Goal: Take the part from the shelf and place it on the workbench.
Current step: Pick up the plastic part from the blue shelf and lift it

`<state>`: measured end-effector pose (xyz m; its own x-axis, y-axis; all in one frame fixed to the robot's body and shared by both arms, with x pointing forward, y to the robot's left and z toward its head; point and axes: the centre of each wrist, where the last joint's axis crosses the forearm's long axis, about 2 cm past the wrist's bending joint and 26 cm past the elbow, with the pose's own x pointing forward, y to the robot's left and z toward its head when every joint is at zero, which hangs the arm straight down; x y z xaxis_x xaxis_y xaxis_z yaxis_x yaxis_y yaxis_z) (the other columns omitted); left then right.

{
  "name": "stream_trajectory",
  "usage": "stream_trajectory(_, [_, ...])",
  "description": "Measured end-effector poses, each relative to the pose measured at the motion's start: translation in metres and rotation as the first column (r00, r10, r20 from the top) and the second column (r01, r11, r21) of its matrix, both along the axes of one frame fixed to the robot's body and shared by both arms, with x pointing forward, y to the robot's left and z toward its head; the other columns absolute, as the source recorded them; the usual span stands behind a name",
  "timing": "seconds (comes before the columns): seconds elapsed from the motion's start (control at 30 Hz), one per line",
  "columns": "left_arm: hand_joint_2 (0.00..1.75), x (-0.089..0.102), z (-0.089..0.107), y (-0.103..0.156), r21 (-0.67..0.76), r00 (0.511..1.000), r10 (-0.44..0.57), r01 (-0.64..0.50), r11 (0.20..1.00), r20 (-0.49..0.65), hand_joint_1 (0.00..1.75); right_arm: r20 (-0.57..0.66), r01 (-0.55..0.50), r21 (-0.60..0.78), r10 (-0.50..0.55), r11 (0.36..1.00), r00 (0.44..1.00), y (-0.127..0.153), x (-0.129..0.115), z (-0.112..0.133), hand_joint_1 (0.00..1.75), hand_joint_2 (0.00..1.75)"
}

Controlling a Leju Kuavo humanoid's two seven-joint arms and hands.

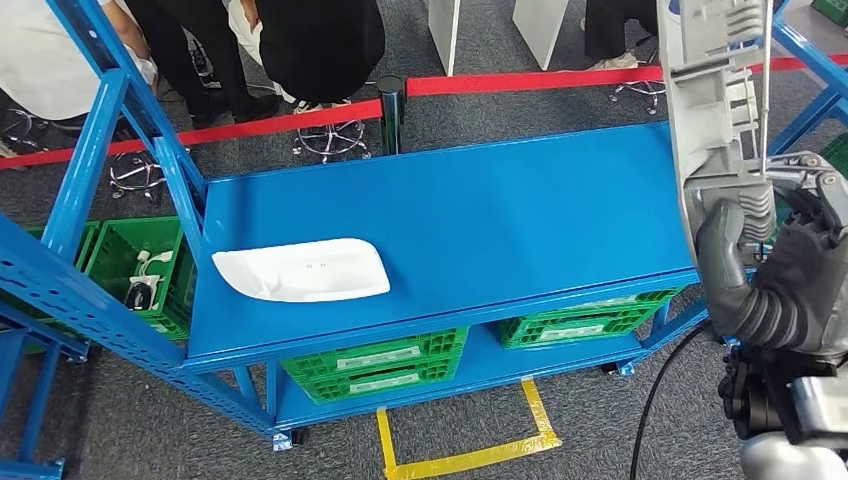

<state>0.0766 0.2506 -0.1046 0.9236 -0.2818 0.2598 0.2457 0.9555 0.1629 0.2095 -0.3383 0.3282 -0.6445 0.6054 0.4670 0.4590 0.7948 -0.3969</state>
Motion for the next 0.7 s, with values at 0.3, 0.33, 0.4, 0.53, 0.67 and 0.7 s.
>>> stream_trajectory(0.3, [1.75,0.000,0.000,0.001,0.018,0.999,0.028,-0.029,0.999,0.039,0.00,0.035,-0.168,0.026,0.167,0.985,0.985,0.032,-0.016,0.007,1.75,1.75])
stream_trajectory(0.33, [1.75,0.000,0.000,0.001,0.018,0.999,0.032,-0.033,0.999,0.034,0.00,0.019,-0.208,0.046,0.208,0.977,0.978,0.035,-0.016,0.007,1.75,1.75])
stream_trajectory(0.4, [1.75,0.000,0.000,0.000,0.022,0.999,0.033,-0.034,0.999,0.026,0.00,-0.024,-0.314,0.093,0.317,0.945,0.948,0.041,-0.016,0.006,1.75,1.75])
stream_trajectory(0.53, [1.75,0.000,0.000,0.001,0.040,1.000,0.015,-0.016,0.999,0.024,0.00,-0.067,-0.558,0.205,0.580,0.804,0.812,0.056,-0.015,0.003,1.75,1.75])
stream_trajectory(0.67, [1.75,0.001,0.000,0.000,0.042,1.000,0.010,-0.011,0.999,0.025,0.00,-0.062,-0.643,0.242,0.673,0.726,0.737,0.067,-0.016,0.001,1.75,1.75])
stream_trajectory(0.7, [1.75,0.001,0.000,0.000,0.042,1.000,0.010,-0.011,0.999,0.025,0.00,-0.059,-0.655,0.248,0.686,0.714,0.725,0.070,-0.016,0.001,1.75,1.75])
